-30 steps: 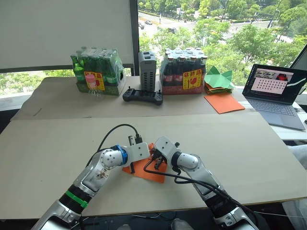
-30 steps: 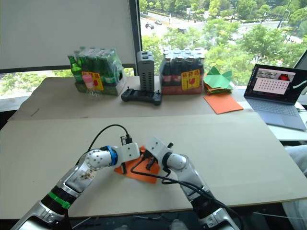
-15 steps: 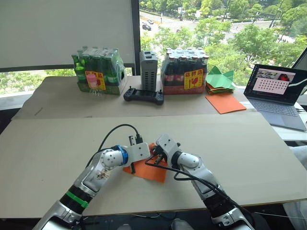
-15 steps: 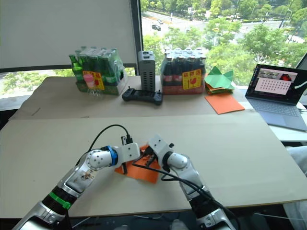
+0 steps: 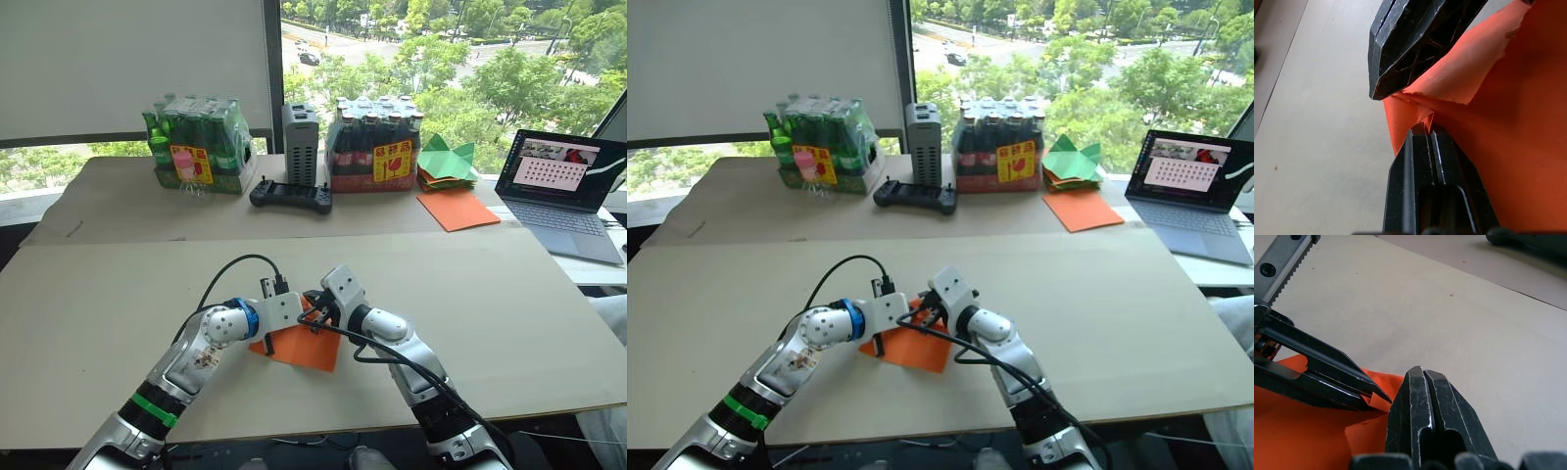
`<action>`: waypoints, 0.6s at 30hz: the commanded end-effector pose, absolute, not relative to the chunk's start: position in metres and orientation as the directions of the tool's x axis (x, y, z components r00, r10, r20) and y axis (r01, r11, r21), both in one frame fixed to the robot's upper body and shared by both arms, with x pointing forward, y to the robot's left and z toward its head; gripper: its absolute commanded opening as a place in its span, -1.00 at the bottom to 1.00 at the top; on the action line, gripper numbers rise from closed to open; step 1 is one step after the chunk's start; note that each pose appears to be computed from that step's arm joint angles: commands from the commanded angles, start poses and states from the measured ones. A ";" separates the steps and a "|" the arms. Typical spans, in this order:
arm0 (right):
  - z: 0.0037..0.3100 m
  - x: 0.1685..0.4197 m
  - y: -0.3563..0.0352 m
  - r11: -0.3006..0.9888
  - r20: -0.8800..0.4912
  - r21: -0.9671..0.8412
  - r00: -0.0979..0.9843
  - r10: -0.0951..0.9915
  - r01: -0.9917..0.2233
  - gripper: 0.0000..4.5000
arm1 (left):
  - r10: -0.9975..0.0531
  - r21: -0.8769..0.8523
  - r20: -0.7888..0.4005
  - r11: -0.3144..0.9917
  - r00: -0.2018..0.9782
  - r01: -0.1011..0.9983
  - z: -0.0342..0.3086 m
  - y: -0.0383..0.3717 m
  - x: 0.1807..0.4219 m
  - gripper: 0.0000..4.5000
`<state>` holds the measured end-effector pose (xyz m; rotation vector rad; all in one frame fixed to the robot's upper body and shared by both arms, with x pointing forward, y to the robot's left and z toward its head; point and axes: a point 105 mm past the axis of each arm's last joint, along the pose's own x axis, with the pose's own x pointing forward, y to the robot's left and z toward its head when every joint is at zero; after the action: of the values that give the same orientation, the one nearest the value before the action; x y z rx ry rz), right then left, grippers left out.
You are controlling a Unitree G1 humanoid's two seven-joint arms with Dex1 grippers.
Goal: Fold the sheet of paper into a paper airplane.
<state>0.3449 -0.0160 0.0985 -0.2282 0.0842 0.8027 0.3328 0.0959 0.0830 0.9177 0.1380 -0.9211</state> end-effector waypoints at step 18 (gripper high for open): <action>0.106 0.347 -0.012 0.667 -0.120 -0.189 0.691 0.713 -0.721 -1.00 | -0.596 0.576 -0.541 0.251 0.593 0.778 0.069 0.116 0.321 -0.99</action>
<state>0.3458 -0.0163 0.0893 -0.2321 0.1109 0.8022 0.3268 0.1052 0.0852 0.9207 0.1485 -0.9295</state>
